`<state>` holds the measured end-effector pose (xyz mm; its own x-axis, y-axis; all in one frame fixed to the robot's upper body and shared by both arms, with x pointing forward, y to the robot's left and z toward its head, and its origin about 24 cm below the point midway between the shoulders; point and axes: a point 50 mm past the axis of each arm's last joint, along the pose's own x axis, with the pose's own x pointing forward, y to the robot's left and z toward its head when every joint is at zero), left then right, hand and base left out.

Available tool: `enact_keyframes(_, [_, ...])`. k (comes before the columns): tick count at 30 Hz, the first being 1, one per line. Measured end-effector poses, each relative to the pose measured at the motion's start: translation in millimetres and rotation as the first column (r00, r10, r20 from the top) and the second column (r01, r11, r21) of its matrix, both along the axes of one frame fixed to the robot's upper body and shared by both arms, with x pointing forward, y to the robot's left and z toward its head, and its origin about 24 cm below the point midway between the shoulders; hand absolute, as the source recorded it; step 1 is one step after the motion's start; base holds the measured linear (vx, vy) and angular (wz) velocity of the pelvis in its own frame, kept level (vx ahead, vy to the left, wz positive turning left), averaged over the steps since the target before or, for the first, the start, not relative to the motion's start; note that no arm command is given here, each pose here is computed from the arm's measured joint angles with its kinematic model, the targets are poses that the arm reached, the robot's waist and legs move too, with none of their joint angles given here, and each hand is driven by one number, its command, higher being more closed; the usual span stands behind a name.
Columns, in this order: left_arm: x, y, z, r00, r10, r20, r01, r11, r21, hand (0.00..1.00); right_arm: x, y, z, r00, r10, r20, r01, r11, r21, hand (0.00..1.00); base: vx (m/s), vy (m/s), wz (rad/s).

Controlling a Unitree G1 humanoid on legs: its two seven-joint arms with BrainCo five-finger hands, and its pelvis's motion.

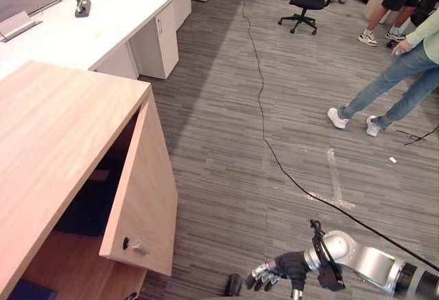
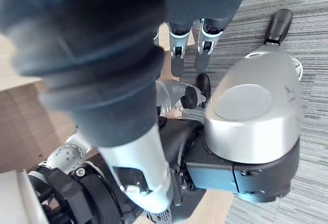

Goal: Walk over to the cabinet, pick up the folder, carry it to the office cabinet, place the folder inside the office cabinet, then close the office cabinet door

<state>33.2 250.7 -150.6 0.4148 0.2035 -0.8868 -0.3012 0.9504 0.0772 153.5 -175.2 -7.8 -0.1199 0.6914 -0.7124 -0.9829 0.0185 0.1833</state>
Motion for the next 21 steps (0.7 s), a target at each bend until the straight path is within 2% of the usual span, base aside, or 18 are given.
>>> enact_keyframes(5, [1, 6, 2, 0.997, 0.066, 0.027, -0.066, 0.998, -0.001, 0.0, -5, 5, -25, 1.0, -0.02, 0.01, 0.021, 0.999, -0.037, 0.0, 0.03, -0.02, 0.39])
enact_keyframes(7, [3, 5, 2, 0.996, 0.086, 0.038, -0.086, 0.996, -0.01, 0.0, 1, 10, -49, 0.995, -0.091, 0.035, 0.093, 0.993, -0.076, 0.0, 0.03, -0.022, 0.6])
enact_keyframes(8, [7, 3, 3, 0.993, 0.1, 0.054, -0.099, 0.995, -0.02, 0.0, 9, 13, -71, 0.98, -0.185, 0.076, 0.193, 0.974, -0.119, 0.0, 0.02, -0.012, 0.56])
enact_keyframes(10, [10, -2, 2, 0.99, 0.128, 0.059, -0.126, 0.991, -0.033, 0.0, 21, 18, -90, 0.945, -0.287, 0.157, 0.312, 0.934, -0.176, 0.0, 0.01, -0.006, 0.72])
enact_keyframes(12, [15, -11, -1, 0.986, 0.152, 0.061, -0.15, 0.988, -0.043, 0.0, 42, 20, -109, 0.82, -0.488, 0.299, 0.557, 0.8, -0.224, 0.0, 0.0, 0.023, 1.17])
enact_keyframes(13, [17, -14, -2, 0.986, 0.157, 0.06, -0.155, 0.987, -0.046, 0.0, 45, 19, -113, 0.777, -0.538, 0.328, 0.618, 0.752, -0.23, 0.0, 0.0, 0.089, 1.33])
enact_keyframes(15, [20, -29, -5, 0.985, 0.169, 0.047, -0.165, 0.984, -0.063, 0.0, 43, 8, -123, 0.555, -0.749, 0.362, 0.832, 0.506, -0.227, 0.0, 0.02, 0.166, 1.38])
enact_keyframes(16, [20, -31, -6, 0.984, 0.172, 0.045, -0.169, 0.984, -0.063, 0.0, 40, 7, -126, 0.493, -0.796, 0.351, 0.87, 0.438, -0.229, 0.0, 0.03, 0.198, 1.31])
enact_keyframes(17, [20, -33, -6, 0.982, 0.183, 0.044, -0.18, 0.982, -0.063, 0.0, 32, 7, -131, 0.384, -0.867, 0.317, 0.918, 0.32, -0.235, 0.0, 0.03, 0.158, 0.97])
enact_keyframes(19, [20, -36, -6, 0.985, 0.171, 0.04, -0.168, 0.984, -0.06, 0.0, 16, 5, -139, 0.253, -0.926, 0.282, 0.949, 0.18, -0.26, 0.0, 0.08, 0.218, 1.33])
enact_keyframes(20, [23, -37, -6, 0.988, 0.149, 0.046, -0.146, 0.988, -0.055, 0.0, 4, 2, -144, 0.211, -0.936, 0.282, 0.95, 0.129, -0.284, 0.0, 0.11, 0.266, 1.5])
enact_keyframes(21, [25, -38, -5, 0.99, 0.132, 0.053, -0.13, 0.99, -0.049, 0.0, -2, 0, -146, 0.201, -0.937, 0.285, 0.948, 0.113, -0.299, 0.0, 0.16, 0.308, 1.5])
